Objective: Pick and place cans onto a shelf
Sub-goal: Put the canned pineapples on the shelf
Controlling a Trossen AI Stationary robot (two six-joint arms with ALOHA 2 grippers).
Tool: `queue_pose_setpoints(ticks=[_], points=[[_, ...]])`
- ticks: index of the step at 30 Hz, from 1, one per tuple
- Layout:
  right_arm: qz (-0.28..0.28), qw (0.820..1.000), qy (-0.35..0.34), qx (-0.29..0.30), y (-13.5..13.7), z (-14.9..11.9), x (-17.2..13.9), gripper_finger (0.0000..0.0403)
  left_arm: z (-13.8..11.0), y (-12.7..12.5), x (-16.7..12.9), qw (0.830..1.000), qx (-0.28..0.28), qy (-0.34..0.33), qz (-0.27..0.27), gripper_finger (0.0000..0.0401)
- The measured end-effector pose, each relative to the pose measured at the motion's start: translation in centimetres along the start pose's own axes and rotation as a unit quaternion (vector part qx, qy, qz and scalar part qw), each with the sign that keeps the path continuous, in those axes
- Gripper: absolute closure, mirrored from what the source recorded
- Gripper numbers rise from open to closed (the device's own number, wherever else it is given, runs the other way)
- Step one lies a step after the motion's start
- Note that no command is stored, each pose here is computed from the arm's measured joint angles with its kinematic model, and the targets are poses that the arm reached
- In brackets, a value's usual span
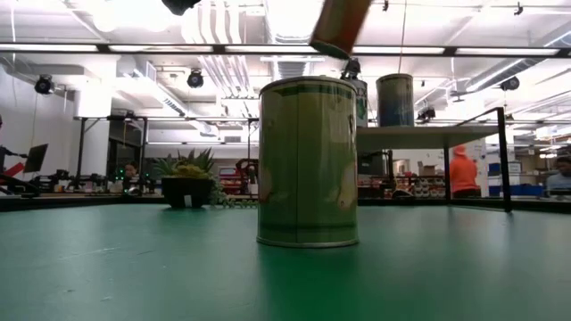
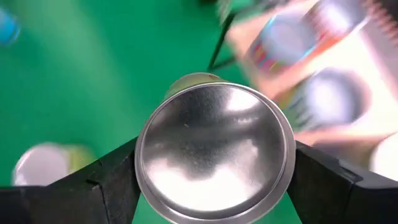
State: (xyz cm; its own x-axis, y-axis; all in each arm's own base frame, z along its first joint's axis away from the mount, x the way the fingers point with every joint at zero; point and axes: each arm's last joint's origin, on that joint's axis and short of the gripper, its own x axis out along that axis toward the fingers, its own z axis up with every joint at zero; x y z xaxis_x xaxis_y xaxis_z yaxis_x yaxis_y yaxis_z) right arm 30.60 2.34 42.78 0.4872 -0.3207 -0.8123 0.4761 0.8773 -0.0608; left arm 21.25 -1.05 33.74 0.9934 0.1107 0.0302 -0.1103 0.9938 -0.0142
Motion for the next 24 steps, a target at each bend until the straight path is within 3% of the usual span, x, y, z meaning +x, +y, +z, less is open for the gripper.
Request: queue_pose_setpoints(ticks=[6, 12, 18, 21, 24], points=[[-0.067, 0.996, -0.066, 0.002, -5.2, 3.1, -2.1, 0.0091, 0.0, 0.0, 0.0, 1.000, 0.000, 0.000, 0.000, 0.0055], [-0.141, 0.985, -0.053, 0.082, -13.1, 4.3, -1.9, 0.0093, 0.0, 0.0, 0.0, 1.000, 0.000, 0.000, 0.000, 0.0055], [-0.108, 0.979, 0.026, 0.170, -20.9, 3.9, 0.6, 0.0092, 0.0, 0.0, 0.0, 1.000, 0.000, 0.000, 0.000, 0.0055], [-0.110, 0.974, 0.049, 0.194, -23.5, 3.5, 1.4, 0.0092, 0.0, 0.0, 0.0, 1.000, 0.000, 0.000, 0.000, 0.0055], [-0.068, 0.972, 0.070, 0.216, -25.5, 3.1, 2.3, 0.0092, 0.0, 0.0, 0.0, 1.000, 0.000, 0.000, 0.000, 0.0055]])
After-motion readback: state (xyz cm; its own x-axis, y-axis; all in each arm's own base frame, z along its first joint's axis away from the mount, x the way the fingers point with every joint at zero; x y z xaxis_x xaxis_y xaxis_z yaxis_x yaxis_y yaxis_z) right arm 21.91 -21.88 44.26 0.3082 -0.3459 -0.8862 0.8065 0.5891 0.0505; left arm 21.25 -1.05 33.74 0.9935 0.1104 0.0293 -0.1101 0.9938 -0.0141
